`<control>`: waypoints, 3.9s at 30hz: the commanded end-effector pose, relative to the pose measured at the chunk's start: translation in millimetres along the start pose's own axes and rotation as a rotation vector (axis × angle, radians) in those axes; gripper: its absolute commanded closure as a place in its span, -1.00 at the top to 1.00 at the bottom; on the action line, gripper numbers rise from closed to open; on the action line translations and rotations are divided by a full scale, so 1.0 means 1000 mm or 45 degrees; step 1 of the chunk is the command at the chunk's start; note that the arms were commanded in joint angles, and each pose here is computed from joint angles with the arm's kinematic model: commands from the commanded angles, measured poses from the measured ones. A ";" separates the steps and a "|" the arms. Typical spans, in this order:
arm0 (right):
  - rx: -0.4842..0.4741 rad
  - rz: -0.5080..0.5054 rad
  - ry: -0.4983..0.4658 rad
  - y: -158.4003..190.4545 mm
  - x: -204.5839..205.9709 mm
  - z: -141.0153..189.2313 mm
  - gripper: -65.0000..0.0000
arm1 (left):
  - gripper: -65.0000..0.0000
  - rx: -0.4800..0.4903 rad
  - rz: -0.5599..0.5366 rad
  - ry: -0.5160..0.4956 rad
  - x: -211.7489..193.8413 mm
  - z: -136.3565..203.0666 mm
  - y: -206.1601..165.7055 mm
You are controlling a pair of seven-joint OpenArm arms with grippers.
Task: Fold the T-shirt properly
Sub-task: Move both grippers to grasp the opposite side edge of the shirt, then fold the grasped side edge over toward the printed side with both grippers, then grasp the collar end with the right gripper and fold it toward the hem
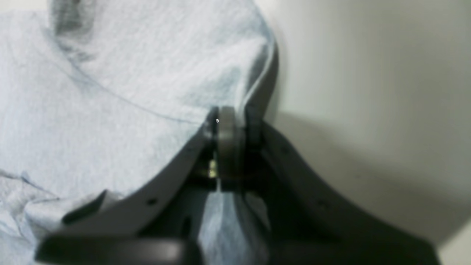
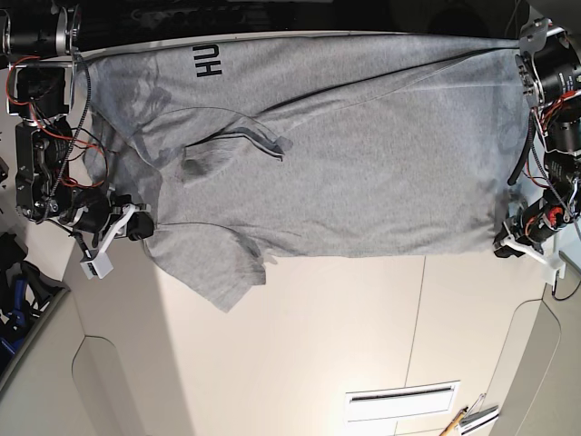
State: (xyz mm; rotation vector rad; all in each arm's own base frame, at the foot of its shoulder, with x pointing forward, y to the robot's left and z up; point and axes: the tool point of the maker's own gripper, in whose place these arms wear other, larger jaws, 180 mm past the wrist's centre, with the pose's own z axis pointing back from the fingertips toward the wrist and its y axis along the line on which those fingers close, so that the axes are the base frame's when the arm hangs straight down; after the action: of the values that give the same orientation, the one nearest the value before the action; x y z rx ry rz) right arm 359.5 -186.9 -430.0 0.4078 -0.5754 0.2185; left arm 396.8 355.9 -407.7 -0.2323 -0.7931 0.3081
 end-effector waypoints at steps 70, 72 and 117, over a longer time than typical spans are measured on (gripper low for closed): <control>-0.232 0.018 0.122 -0.010 -0.066 0.117 -1.00 | -1.00 -0.104 0.041 0.169 -0.065 0.161 0.056; -0.232 0.017 0.121 -0.010 -0.066 0.117 -1.00 | -1.00 -0.103 0.041 0.166 -0.064 0.161 0.056; 0.077 0.216 0.024 0.078 0.030 -0.023 -1.00 | -0.33 -0.169 0.025 0.022 -0.030 0.168 0.045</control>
State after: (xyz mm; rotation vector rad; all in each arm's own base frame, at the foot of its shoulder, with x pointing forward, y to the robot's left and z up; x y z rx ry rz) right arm 359.6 -98.9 -418.6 0.4358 -0.5532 0.3930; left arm 237.7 395.3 -345.5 -0.3787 -0.7413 0.2905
